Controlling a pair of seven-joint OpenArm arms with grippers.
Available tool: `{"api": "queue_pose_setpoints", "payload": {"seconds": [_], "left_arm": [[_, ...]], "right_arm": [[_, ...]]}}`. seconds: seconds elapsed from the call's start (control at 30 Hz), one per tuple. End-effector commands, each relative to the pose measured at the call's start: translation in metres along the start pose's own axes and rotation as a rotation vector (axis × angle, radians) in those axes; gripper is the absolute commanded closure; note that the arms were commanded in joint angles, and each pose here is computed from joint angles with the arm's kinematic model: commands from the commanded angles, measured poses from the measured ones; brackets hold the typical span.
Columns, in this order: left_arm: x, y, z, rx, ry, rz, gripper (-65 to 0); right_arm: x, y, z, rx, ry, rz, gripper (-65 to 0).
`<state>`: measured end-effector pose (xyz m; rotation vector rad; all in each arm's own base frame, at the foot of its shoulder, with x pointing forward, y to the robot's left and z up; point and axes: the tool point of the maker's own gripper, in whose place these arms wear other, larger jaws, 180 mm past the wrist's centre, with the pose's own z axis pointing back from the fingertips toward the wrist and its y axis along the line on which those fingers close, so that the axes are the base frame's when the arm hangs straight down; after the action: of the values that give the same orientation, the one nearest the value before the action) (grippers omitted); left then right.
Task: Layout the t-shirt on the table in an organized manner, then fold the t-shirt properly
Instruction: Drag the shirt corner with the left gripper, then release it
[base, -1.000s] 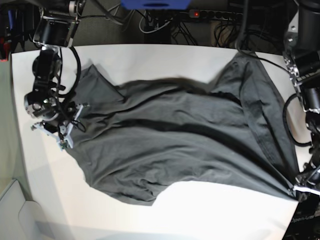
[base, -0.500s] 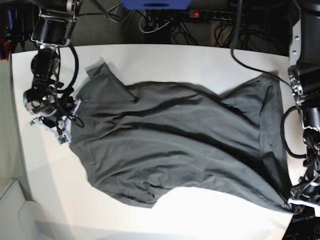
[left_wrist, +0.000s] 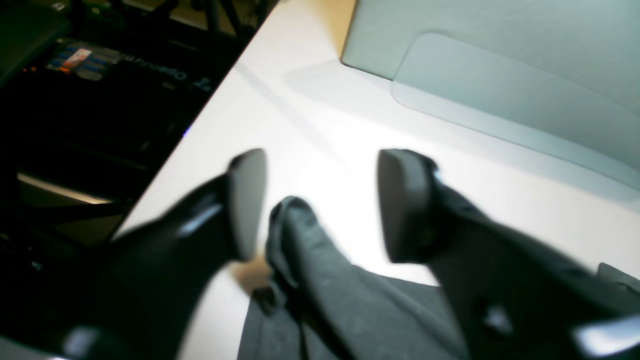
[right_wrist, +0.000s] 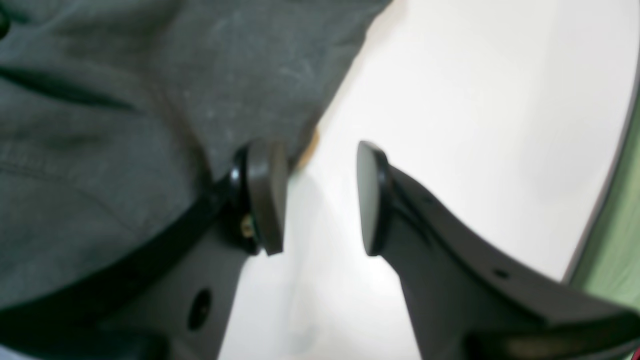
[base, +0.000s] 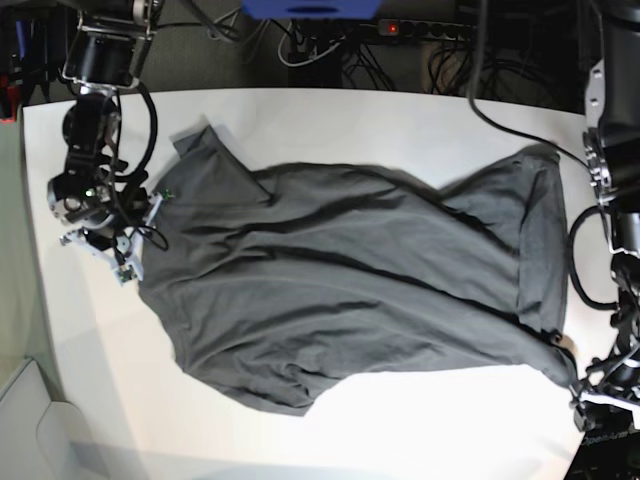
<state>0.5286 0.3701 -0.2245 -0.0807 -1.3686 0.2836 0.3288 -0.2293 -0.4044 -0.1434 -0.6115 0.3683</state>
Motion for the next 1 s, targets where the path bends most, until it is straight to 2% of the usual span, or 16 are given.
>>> {"api": "queue_pose_setpoints", "payload": {"seconds": [0.0, 0.1, 0.2, 0.37, 0.47, 0.6, 0.77, 0.97], "left_arm": [[0.038, 0.0, 0.0, -0.007, -0.093, 0.0, -48.3], [0.038, -0.002, 0.001, -0.012, -0.092, 0.004, -59.8], [0.019, -0.003, 0.007, -0.026, -0.073, 0.011, -64.9], [-0.035, -0.01, 0.036, -0.079, -0.031, 0.068, -65.0], [-0.071, -0.013, 0.057, -0.11, 0.057, 0.093, -65.0], [-0.105, 0.006, 0.094, -0.089, 0.15, 0.153, -65.0], [-0.114, 0.021, 0.14, -0.06, 0.185, 0.151, -65.0], [-0.117, 0.022, 0.187, -0.044, 0.213, 0.118, -65.0]], "right_arm": [[0.014, -0.009, 0.004, -0.021, -0.042, 0.004, -20.5], [0.015, -0.009, 0.005, -0.022, -0.043, 0.005, -20.5], [0.015, -0.009, 0.005, -0.02, -0.044, 0.004, -20.5], [0.015, -0.009, 0.005, -0.021, -0.045, 0.006, -20.6], [0.016, -0.01, 0.005, -0.024, -0.046, 0.006, -20.6], [0.019, -0.018, 0.013, -0.05, -0.062, 0.021, -20.7], [0.025, -0.015, 0.031, -0.077, -0.127, 0.051, -20.7], [0.012, -0.004, 0.057, -0.101, -0.142, 0.093, -20.7]]}}
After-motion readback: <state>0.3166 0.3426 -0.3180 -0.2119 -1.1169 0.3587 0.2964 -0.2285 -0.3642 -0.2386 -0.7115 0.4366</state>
